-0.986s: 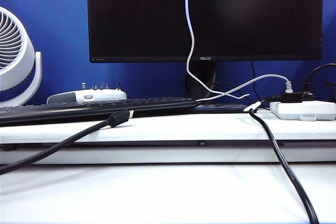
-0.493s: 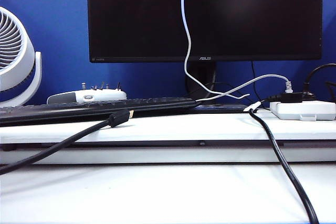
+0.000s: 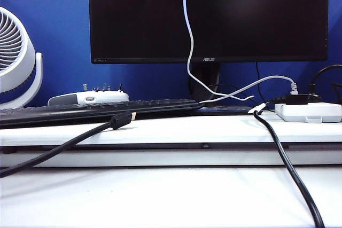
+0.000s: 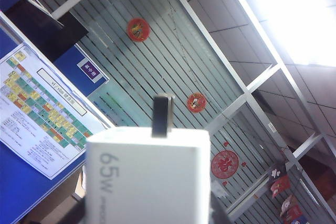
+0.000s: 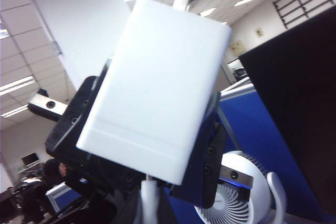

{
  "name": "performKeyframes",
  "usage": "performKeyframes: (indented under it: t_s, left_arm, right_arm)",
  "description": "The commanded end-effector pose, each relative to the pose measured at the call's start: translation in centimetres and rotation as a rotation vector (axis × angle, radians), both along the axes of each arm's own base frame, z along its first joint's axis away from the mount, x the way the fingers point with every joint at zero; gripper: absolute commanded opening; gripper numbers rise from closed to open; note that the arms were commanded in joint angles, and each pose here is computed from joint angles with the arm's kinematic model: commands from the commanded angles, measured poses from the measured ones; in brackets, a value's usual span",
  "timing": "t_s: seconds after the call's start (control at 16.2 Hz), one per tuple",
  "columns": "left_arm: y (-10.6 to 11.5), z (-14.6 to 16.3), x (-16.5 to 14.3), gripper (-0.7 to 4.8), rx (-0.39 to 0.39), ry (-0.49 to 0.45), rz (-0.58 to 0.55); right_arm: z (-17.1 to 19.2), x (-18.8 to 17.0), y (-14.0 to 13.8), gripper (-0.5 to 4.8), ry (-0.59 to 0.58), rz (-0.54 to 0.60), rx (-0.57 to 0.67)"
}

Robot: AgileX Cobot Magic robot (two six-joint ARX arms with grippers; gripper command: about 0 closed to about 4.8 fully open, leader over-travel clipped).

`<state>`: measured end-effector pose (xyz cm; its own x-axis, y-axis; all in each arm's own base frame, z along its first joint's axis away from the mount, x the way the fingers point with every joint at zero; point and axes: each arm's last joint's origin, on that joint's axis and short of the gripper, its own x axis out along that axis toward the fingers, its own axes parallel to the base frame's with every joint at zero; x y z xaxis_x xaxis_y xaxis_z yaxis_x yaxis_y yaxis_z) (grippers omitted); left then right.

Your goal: Pick up the Type-C charging cable and the charging base, insert one end of the Type-C charger into the corresponding slot on the base, and finally place the plugged-in charger back on the table.

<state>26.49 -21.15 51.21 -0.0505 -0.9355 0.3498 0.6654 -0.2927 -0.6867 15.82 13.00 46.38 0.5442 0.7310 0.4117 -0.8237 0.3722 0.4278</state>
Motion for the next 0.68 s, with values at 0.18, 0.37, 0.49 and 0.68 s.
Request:
performKeyframes:
  t_s: [0.18,0.37,0.49,0.68]
  left_arm:
    - [-0.15,0.12,-0.41,1.1,0.02,-0.019,-0.042]
    - [-0.23,-0.08,-0.33,1.11,0.037,-0.021,-0.041]
    - [-0.29,-0.23,-0.27,1.11,0.049,-0.015,-0.045]
    - [-0.93,-0.4,-0.75,1.11,0.065,-0.05,-0.073]
  right_arm:
    - [0.75,-0.21,-0.07,0.0,-0.049,0.043,0.046]
    - [0.67,-0.17,0.12,0.0,0.002,0.119,0.069]
    - [0.68,-0.21,0.14,0.0,-0.003,0.13,0.065]
    - [0.86,-0.35,0.11,0.0,-0.029,0.15,0.069]
